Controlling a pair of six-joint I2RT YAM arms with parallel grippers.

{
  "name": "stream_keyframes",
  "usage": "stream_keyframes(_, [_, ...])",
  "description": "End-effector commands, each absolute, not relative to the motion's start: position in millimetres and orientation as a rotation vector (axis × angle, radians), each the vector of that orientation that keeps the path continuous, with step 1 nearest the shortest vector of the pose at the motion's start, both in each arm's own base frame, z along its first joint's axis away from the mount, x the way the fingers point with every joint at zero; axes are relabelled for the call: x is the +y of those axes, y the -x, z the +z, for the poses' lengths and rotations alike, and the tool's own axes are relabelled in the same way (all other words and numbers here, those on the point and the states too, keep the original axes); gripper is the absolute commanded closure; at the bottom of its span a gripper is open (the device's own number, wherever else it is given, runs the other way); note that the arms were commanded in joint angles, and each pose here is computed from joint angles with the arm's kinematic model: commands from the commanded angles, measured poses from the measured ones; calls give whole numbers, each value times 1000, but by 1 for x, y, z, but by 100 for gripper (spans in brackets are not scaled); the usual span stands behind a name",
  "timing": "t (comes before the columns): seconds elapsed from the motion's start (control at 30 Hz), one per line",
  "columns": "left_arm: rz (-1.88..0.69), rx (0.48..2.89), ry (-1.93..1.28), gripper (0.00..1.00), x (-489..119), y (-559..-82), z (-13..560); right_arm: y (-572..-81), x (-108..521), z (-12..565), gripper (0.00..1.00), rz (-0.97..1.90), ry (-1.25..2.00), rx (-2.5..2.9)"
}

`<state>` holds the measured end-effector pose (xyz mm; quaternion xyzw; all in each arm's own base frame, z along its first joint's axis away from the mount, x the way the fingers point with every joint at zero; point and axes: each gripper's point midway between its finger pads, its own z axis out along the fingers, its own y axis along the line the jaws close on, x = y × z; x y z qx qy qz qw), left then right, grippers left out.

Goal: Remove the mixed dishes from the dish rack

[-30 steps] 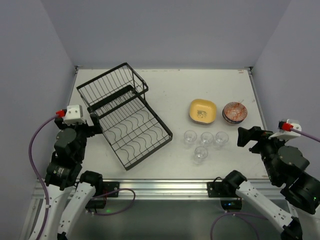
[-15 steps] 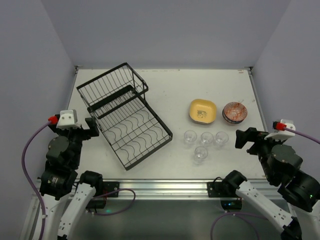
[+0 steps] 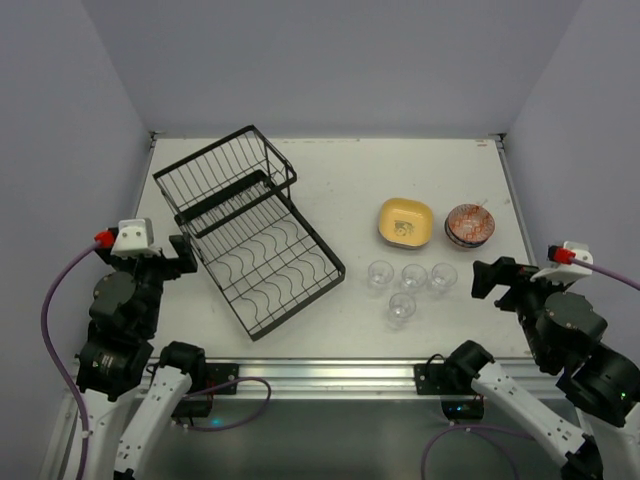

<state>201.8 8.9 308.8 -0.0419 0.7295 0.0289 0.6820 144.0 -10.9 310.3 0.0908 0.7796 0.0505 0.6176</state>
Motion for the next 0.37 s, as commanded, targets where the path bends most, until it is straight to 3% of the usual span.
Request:
stream_keyframes(0.0, [66,1625,58,0,6,-202,321,-146,-15,314,1,109,-241,1769])
stream_keyframes(0.33, [46,1628,37,0,1,-205,323,-146,-16,312,1,107,-258,1766])
